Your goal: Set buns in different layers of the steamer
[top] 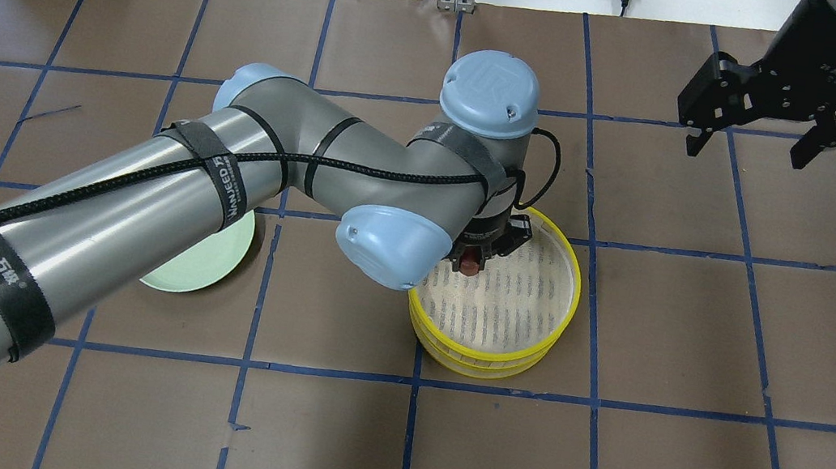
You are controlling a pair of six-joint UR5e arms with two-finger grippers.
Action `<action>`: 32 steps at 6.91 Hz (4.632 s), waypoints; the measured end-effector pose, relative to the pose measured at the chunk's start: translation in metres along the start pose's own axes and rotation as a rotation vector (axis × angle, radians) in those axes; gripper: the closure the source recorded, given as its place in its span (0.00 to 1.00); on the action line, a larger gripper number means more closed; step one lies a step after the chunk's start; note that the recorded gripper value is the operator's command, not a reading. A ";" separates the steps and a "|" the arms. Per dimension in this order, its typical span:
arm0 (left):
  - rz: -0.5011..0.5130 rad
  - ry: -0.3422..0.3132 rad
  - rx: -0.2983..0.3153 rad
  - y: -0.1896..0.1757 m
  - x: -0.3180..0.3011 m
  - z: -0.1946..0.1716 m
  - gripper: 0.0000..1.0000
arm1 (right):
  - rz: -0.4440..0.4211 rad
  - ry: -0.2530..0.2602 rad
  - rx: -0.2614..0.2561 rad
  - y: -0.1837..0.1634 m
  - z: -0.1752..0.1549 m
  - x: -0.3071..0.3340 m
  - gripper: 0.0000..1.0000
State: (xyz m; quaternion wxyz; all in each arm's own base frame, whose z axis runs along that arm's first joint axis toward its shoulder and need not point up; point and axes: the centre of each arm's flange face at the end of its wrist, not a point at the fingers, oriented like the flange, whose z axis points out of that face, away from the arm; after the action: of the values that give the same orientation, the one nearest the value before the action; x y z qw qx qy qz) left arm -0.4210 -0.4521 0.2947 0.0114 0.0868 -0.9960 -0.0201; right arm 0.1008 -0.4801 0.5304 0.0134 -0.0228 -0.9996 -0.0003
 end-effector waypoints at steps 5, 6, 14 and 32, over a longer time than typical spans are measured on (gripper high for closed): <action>-0.030 0.038 0.055 -0.023 -0.021 -0.051 0.10 | 0.000 -0.002 -0.001 0.000 0.002 -0.001 0.00; -0.034 0.040 0.069 -0.037 -0.045 -0.084 0.10 | 0.000 -0.005 -0.001 0.000 0.002 -0.001 0.00; 0.166 -0.081 0.073 -0.081 -0.269 -0.226 0.00 | -0.003 -0.013 -0.022 -0.008 0.013 -0.004 0.00; 0.156 -0.091 0.053 -0.088 -0.265 -0.220 0.00 | 0.078 -0.070 0.015 -0.007 0.028 -0.017 0.00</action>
State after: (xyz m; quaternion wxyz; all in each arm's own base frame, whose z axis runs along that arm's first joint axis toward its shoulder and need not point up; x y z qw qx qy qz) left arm -0.1396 -0.5013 0.5052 -0.0346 0.0080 -0.9994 0.0032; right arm 0.1170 -0.4880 0.5015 -0.0215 -0.0616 -0.9978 0.0086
